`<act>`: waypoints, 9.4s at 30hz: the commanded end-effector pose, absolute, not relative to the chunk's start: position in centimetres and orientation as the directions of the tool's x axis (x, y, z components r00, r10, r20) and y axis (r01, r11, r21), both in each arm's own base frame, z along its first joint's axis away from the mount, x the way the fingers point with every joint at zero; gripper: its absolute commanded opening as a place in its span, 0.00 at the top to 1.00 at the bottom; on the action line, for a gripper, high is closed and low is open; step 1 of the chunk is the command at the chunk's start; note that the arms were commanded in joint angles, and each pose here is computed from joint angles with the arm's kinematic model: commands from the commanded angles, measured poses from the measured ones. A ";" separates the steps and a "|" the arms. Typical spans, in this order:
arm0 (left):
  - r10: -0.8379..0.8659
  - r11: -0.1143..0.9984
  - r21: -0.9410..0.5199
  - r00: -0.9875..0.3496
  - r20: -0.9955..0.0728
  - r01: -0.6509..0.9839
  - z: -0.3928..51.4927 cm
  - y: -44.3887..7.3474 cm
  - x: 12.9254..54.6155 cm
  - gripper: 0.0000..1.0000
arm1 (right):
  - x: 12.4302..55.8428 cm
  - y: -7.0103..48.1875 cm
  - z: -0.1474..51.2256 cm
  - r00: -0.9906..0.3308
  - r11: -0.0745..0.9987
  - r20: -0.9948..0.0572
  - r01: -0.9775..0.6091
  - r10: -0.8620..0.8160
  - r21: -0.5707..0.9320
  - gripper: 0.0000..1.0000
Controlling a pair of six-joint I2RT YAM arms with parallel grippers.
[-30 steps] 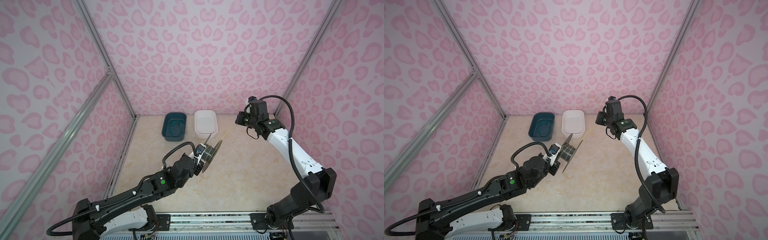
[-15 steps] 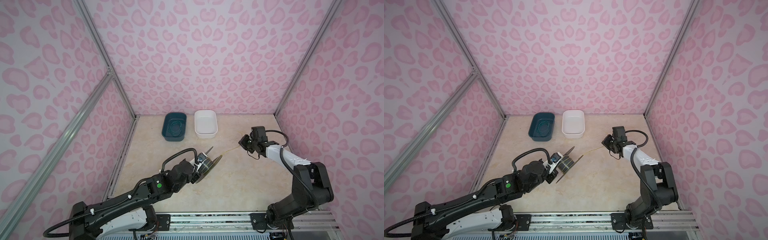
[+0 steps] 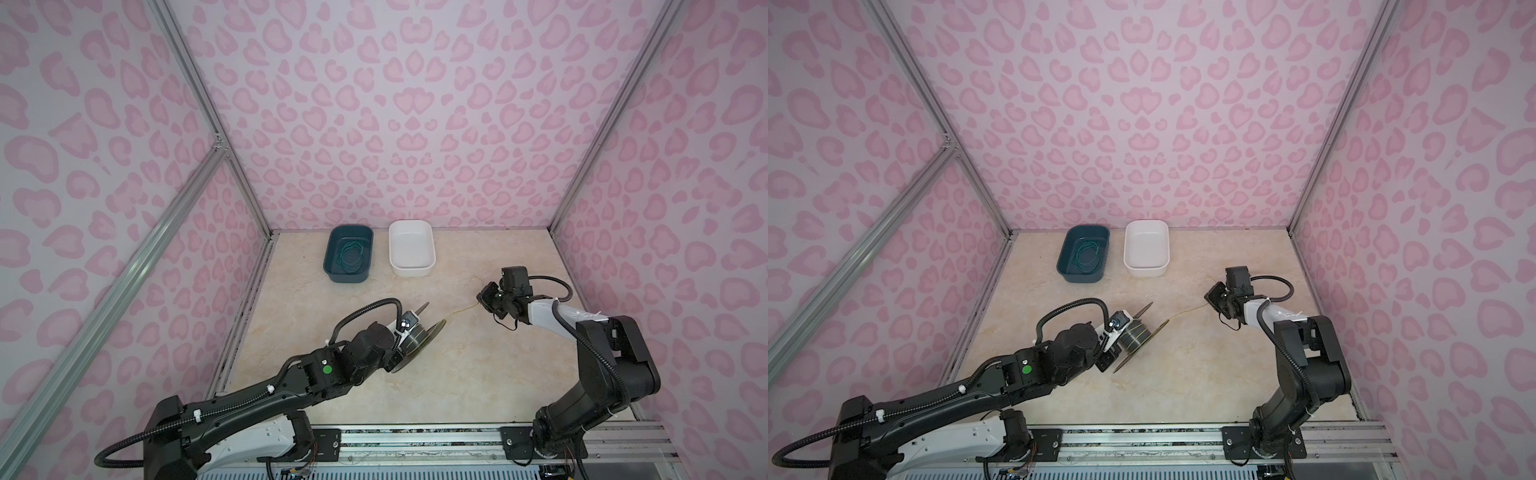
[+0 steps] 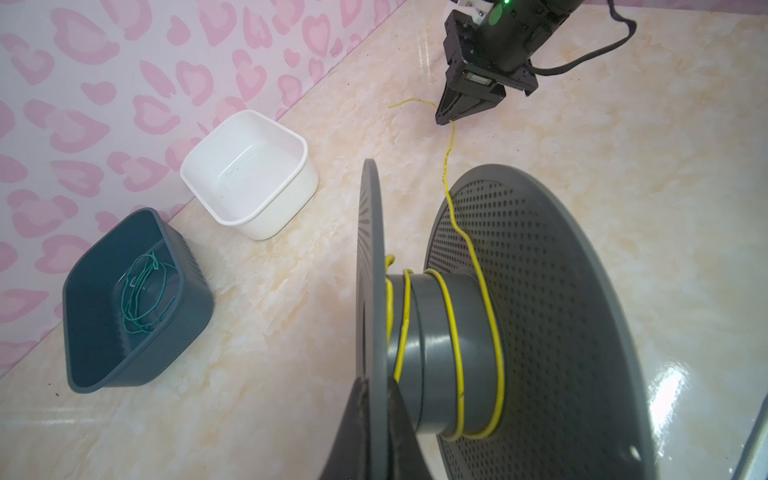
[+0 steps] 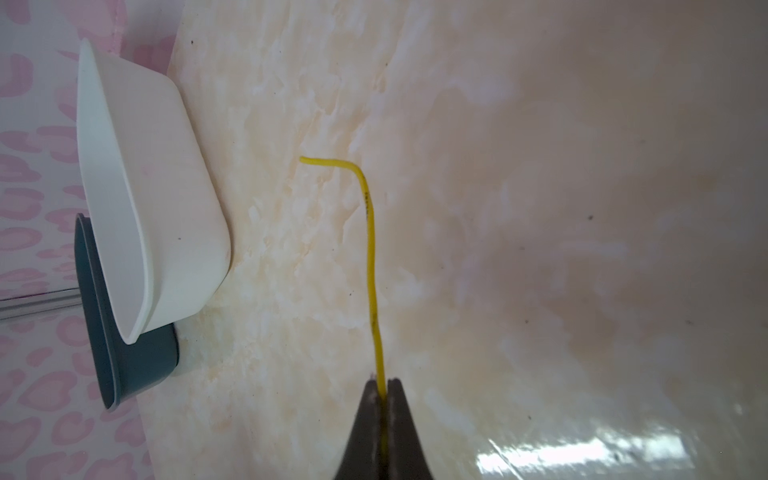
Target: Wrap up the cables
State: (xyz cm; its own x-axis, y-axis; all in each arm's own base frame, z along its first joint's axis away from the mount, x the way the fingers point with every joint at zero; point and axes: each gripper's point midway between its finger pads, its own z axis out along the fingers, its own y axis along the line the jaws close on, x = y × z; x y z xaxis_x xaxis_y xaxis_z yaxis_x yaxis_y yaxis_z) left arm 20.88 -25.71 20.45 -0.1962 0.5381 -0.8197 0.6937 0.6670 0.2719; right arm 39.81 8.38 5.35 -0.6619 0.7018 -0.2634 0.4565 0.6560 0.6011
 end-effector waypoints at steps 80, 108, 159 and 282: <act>0.540 0.819 0.260 -0.533 -0.652 0.511 20.5 -27.9 35.2 0.96 | 25.9 21.2 21.7 -0.507 0.884 -0.798 -0.462 -0.325 -0.067 0.72; -0.197 0.980 -0.192 -0.419 -0.886 -0.055 23.2 -16.5 36.2 0.96 | 15.6 25.4 6.2 -0.923 0.889 -0.346 -0.292 -0.166 0.352 0.51; -0.354 0.934 -0.336 -0.200 -0.913 -0.121 25.7 -12.5 33.8 0.96 | 14.1 25.0 1.2 -0.932 0.950 -0.251 -0.293 -0.260 0.105 1.00; 0.069 0.888 -0.203 -0.555 -0.829 0.412 20.5 -22.6 32.6 0.96 | 25.5 36.2 36.7 -0.124 0.675 -0.972 -0.736 -0.200 -0.044 1.00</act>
